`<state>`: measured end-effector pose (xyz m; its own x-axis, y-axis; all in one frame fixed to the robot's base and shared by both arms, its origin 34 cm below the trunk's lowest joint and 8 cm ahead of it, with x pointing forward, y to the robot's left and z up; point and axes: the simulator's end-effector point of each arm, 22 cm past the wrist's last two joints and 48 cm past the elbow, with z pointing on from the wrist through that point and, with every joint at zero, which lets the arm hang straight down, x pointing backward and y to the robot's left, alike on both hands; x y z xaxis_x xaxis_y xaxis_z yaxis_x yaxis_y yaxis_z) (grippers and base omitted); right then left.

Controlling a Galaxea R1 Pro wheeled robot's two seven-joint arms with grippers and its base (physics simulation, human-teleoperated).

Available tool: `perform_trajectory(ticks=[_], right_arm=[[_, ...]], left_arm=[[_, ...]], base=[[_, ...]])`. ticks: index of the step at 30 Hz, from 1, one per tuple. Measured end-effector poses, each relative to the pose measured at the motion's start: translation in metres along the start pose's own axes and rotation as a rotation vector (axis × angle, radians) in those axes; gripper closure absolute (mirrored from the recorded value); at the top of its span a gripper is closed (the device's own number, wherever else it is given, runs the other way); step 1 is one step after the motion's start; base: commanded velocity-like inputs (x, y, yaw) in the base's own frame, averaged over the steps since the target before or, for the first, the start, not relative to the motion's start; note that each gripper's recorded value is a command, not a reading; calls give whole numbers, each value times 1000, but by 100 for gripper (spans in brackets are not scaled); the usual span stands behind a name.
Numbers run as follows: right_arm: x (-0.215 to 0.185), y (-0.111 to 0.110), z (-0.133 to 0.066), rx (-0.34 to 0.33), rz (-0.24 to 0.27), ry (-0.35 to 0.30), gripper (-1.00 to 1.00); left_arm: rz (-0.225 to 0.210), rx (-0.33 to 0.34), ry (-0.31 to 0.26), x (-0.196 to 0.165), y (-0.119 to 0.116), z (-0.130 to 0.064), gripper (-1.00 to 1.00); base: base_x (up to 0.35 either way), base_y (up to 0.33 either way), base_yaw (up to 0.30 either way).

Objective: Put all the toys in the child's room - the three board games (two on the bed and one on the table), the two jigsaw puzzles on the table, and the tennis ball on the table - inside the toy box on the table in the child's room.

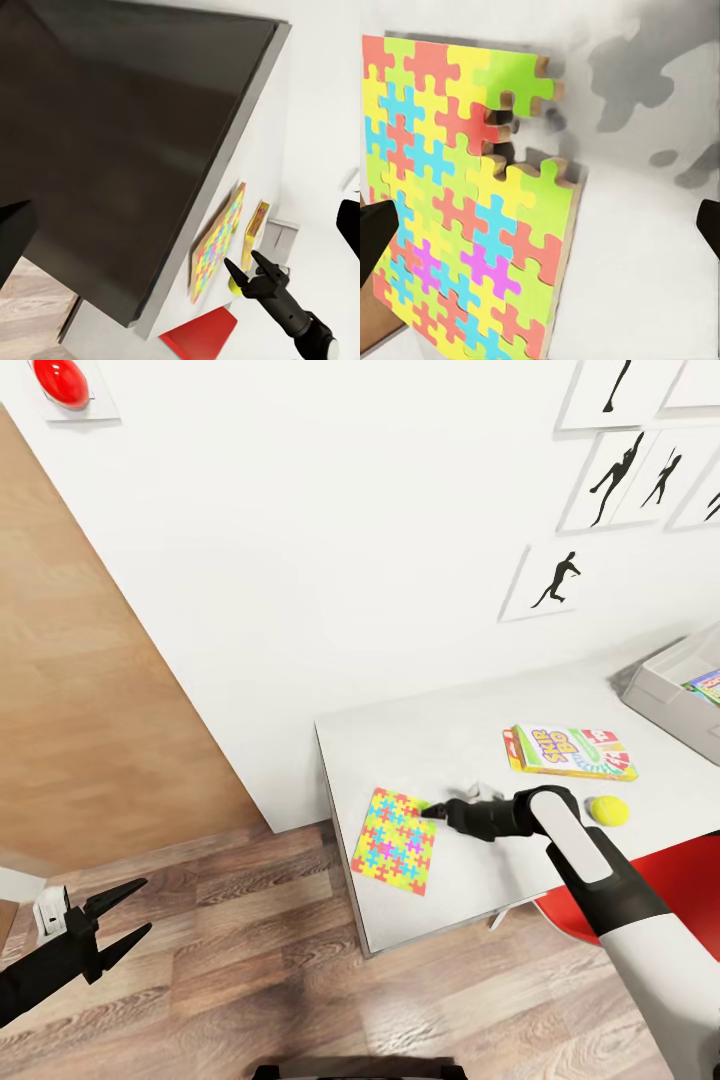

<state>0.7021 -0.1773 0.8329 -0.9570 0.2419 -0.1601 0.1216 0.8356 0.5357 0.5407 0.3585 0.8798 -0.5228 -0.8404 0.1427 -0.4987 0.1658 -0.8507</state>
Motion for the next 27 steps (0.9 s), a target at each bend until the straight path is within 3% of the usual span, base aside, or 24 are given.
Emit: perform_trajectory(ticks=[27], right_arm=[[14,-6,9,23,4,31,-100]], left_arm=[[1,2,-1,0,-1,-1,-100]], base=[[0,0,0]])
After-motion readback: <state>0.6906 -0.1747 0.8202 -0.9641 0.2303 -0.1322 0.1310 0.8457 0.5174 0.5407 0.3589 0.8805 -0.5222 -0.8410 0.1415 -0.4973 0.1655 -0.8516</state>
